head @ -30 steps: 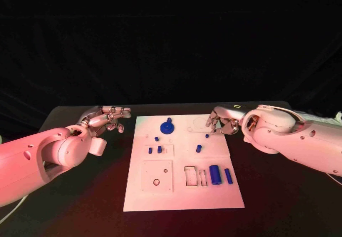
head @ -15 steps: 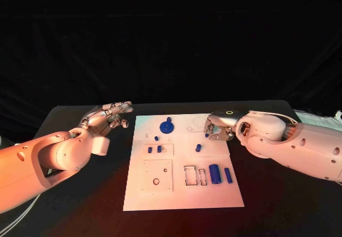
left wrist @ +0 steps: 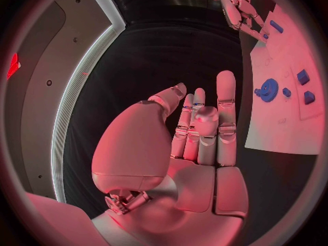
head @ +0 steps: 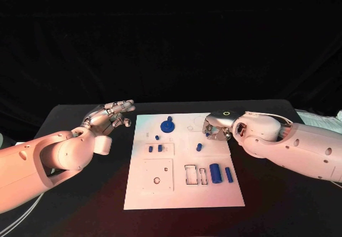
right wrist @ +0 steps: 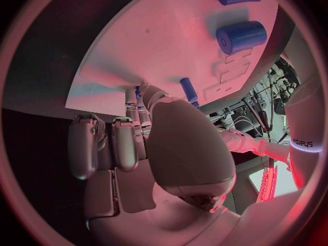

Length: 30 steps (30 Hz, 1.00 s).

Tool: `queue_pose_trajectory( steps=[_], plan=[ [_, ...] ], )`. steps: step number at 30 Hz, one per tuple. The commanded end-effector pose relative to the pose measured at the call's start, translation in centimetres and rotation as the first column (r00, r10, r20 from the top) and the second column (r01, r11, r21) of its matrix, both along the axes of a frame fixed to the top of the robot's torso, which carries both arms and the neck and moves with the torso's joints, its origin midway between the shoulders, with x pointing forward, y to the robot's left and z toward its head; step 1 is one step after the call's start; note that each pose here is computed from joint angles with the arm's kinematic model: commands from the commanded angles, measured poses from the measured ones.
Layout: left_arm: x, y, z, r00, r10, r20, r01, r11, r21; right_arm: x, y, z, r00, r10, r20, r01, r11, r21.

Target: Assemble the parts on the task board

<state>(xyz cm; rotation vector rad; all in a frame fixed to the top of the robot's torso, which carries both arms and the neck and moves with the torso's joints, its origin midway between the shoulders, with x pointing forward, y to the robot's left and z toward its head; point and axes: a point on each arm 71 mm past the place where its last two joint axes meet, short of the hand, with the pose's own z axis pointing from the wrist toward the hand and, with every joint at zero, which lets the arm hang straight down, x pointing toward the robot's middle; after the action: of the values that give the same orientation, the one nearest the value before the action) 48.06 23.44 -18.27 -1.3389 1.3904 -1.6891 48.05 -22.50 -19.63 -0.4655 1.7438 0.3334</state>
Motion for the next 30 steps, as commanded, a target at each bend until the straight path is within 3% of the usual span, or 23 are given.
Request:
queue_pose_trajectory(
  steps=[1,8,16,30],
  plan=[
    [-0.09,-0.28,0.14,1.0,-0.016,0.008,0.016,1.0,-0.023,-0.18,0.26,-0.79,0.999,0.012,-0.034,-0.013,0.999,-0.032],
    [-0.11,-0.3,0.07,1.0,-0.02,0.003,0.02,1.0,-0.017,-0.26,0.4,-1.14,0.998,0.016,-0.058,-0.019,0.999,-0.045],
    [-0.07,-0.3,0.0,1.0,-0.029,0.001,0.029,1.0,-0.007,-0.33,0.5,-1.19,0.999,0.016,-0.048,-0.019,0.998,-0.063],
    [-0.06,-0.29,-0.08,0.999,-0.034,-0.007,0.034,0.999,-0.002,-0.62,0.88,-0.27,0.999,0.02,0.043,-0.02,1.0,-0.001]
  ],
)
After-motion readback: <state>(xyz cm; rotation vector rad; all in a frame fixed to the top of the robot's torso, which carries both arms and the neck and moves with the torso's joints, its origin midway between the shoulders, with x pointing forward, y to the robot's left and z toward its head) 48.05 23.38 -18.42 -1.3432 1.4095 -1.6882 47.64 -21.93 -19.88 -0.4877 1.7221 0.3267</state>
